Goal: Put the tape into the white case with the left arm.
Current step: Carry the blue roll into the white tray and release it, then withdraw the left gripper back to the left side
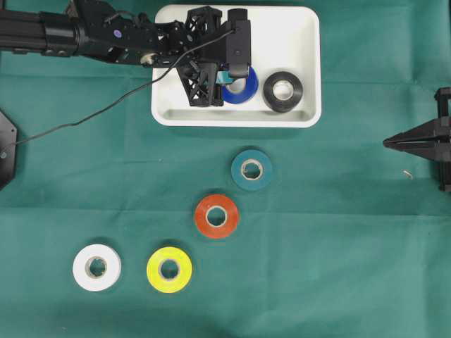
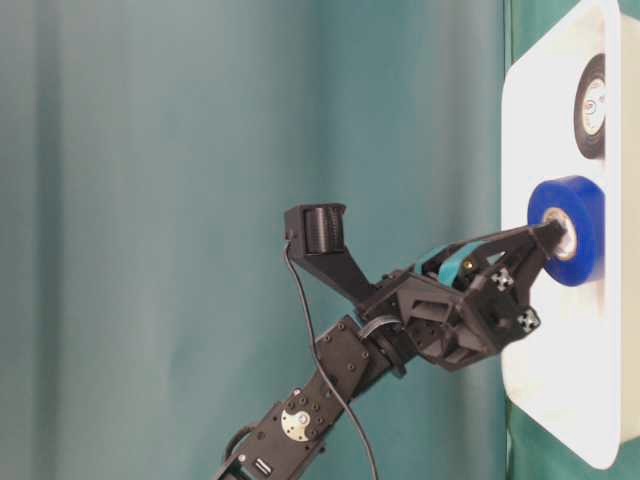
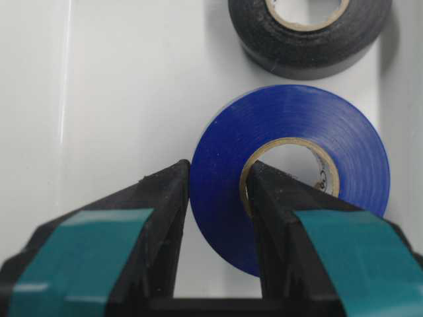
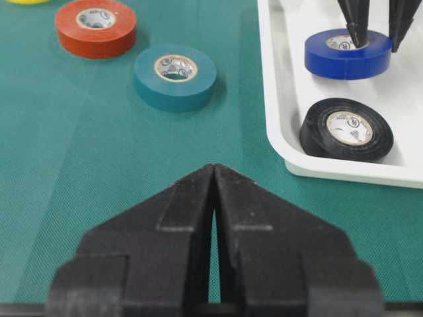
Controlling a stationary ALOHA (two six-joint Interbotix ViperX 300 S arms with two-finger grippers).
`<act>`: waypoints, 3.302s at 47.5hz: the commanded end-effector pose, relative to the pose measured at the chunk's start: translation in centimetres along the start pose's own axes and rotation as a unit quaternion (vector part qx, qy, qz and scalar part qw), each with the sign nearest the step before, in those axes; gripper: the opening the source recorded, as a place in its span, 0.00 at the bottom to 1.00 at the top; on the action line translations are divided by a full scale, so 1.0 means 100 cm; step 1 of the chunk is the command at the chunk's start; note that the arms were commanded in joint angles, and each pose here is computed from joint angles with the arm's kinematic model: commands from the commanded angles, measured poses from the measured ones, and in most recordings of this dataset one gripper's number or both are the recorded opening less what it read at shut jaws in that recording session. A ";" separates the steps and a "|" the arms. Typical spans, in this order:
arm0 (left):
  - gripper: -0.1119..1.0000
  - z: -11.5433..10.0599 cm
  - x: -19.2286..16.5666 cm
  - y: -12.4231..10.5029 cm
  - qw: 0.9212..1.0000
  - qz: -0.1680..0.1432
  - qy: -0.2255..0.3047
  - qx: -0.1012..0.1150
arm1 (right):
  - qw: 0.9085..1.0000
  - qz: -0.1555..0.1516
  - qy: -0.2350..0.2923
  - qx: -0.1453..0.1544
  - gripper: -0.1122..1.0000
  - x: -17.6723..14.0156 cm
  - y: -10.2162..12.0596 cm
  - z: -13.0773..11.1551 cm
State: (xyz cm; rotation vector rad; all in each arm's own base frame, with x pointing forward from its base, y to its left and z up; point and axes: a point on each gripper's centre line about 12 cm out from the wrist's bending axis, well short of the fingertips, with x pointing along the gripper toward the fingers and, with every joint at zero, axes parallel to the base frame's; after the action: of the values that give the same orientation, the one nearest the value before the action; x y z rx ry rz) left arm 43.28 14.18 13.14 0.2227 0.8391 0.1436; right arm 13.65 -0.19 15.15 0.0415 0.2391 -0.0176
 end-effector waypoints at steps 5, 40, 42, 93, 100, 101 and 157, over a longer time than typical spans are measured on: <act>0.67 0.016 -0.009 0.007 1.000 0.010 -0.024 0.001 | 1.000 0.000 -0.007 0.000 0.02 0.001 0.000 0.004; 0.96 0.023 -0.046 0.004 0.999 0.013 -0.045 0.002 | 1.000 0.000 -0.008 0.000 0.02 0.001 0.000 0.005; 0.96 0.023 -0.055 0.000 0.999 0.012 -0.050 0.004 | 1.000 0.000 -0.008 0.000 0.02 0.001 0.000 0.005; 0.95 -0.051 -0.183 -0.095 0.990 -0.065 -0.124 -0.025 | 1.000 0.000 -0.008 0.000 0.02 0.001 0.000 0.005; 0.95 -0.062 -0.199 -0.101 0.985 -0.071 -0.153 -0.037 | 1.000 0.000 -0.008 -0.001 0.02 0.001 0.000 0.005; 0.95 -0.064 -0.200 -0.102 0.985 -0.072 -0.155 -0.038 | 1.000 0.001 -0.008 0.000 0.02 0.001 0.000 0.004; 0.95 -0.071 -0.198 -0.120 0.981 -0.097 -0.164 -0.029 | 1.000 -0.008 -0.008 0.002 0.02 0.001 -0.002 0.005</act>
State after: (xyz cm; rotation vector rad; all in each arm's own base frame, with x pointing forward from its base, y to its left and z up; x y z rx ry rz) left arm 24.45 -0.45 19.08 0.1039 0.5447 -0.0452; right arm 13.62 -0.42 15.09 0.0435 0.2403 -0.0344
